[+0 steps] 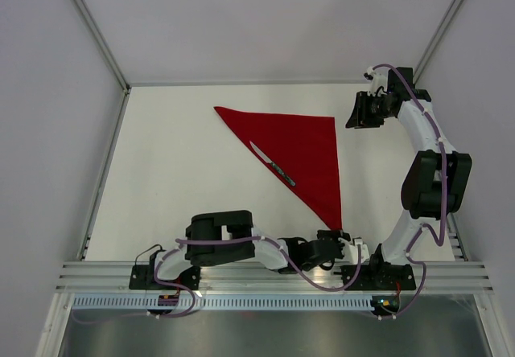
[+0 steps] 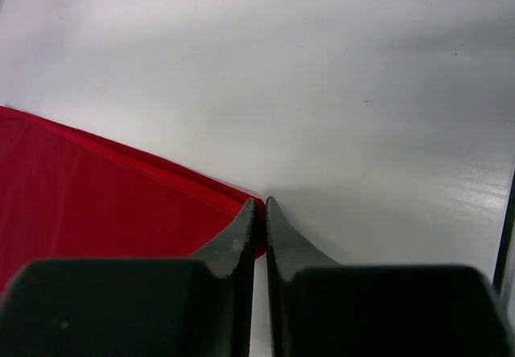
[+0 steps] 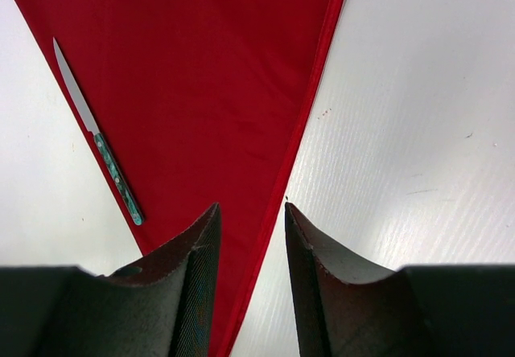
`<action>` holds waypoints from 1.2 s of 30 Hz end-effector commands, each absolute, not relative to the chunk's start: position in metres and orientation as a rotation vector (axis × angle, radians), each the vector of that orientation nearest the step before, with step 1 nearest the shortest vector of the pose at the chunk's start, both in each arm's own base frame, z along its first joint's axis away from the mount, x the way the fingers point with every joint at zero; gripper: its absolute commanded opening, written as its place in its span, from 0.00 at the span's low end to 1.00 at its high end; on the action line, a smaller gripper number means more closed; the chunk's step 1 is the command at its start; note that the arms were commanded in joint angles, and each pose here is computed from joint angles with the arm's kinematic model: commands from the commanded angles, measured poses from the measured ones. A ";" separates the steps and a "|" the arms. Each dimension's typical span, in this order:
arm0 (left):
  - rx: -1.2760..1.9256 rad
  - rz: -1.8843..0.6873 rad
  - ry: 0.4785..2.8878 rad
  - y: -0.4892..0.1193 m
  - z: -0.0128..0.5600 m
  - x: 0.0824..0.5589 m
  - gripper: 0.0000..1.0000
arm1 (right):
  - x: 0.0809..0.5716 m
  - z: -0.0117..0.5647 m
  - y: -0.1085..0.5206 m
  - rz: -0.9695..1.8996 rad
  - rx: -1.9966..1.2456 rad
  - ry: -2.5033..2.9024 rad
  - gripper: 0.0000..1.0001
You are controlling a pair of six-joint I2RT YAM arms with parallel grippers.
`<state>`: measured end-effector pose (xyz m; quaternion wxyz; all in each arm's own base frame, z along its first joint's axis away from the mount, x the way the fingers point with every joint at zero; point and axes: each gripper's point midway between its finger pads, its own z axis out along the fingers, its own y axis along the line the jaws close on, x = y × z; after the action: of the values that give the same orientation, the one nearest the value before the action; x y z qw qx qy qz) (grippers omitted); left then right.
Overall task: Fold the napkin, place the utensils inside, and roll it up
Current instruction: Fold the napkin
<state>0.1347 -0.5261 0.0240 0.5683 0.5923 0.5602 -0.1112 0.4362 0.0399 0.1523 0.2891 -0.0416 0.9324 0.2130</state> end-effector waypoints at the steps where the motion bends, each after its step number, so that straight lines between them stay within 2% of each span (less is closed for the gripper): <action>1: 1.361 -0.320 1.316 -0.536 0.038 0.137 0.09 | 0.440 0.161 0.038 0.559 -0.107 2.451 0.43; 3: 1.344 -0.356 1.322 -0.538 0.047 0.138 0.02 | 0.440 0.161 0.038 0.556 -0.107 2.450 0.43; 10: 1.177 -0.607 1.435 -0.541 0.106 0.158 0.02 | 0.440 0.159 0.037 0.550 -0.103 2.455 0.43; 18: 0.796 -0.875 1.693 -0.494 0.154 0.243 0.02 | 0.441 0.160 0.037 0.544 -0.109 2.452 0.42; 19: 0.731 -0.869 1.733 -0.477 0.150 0.266 0.02 | 0.441 0.160 0.037 0.545 -0.108 2.454 0.42; 22: 0.579 -0.948 1.807 -0.450 0.150 0.288 0.02 | 0.441 0.160 0.038 0.543 -0.110 2.453 0.42; 26: 0.338 -0.985 1.898 -0.391 0.140 0.344 0.02 | 0.440 0.160 0.038 0.547 -0.111 2.452 0.42; 32: 0.124 -1.036 1.978 -0.331 0.120 0.390 0.02 | 0.440 0.162 0.040 0.542 -0.121 2.448 0.42; 36: 0.053 -1.048 2.012 -0.312 0.109 0.409 0.02 | 0.440 0.162 0.041 0.534 -0.129 2.449 0.42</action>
<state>0.4093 -0.3033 0.1052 0.4541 0.0408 0.8115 -0.3656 0.4367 0.0386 0.1496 0.2893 -0.0412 0.9338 0.2066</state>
